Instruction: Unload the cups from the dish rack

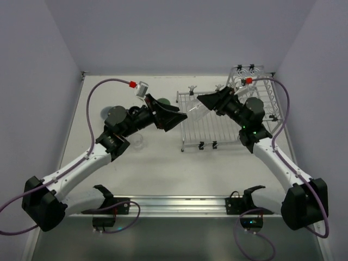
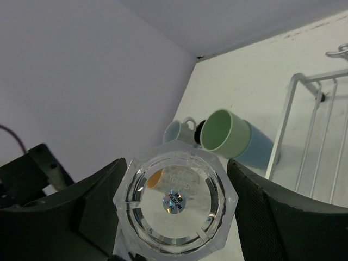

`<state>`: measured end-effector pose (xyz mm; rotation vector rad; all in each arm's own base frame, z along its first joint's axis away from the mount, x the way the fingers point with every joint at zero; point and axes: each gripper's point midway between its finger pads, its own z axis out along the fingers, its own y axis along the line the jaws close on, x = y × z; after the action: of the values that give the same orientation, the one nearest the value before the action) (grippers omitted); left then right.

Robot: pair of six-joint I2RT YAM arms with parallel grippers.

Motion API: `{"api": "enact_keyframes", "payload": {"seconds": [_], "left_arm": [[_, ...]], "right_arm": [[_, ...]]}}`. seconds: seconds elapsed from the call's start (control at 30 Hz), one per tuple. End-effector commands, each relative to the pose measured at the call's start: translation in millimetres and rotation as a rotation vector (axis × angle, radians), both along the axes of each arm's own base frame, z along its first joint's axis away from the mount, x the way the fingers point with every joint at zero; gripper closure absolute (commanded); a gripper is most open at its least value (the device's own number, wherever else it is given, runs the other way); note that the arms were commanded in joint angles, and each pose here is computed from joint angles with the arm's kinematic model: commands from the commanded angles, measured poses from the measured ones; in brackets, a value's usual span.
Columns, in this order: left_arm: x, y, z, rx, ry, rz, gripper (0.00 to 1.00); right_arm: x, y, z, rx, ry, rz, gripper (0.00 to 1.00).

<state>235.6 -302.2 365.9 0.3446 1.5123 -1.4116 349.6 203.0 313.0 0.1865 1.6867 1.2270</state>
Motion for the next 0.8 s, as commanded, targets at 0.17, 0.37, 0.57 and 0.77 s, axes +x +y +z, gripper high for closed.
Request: {"api": "enact_keyframes", "payload": {"seconds": [0.17, 0.37, 0.57, 0.77], "left_arm": [[8, -28, 3, -0.12, 0.064, -0.103, 0.1], [7, -39, 0, -0.124, 0.075, -0.126, 0.13], [-2, -52, 9, -0.166, 0.04, -0.196, 0.36], [1, -48, 15, -0.173, 0.01, -0.162, 0.79]], "right_arm": [[-54, 9, 75, 0.216, -0.235, 0.079, 0.57], [-54, 8, 75, 0.221, -0.244, 0.075, 0.56], [-53, 20, 61, 0.246, -0.199, 0.131, 0.56], [-53, 25, 43, 0.243, -0.161, 0.133, 0.55]]}}
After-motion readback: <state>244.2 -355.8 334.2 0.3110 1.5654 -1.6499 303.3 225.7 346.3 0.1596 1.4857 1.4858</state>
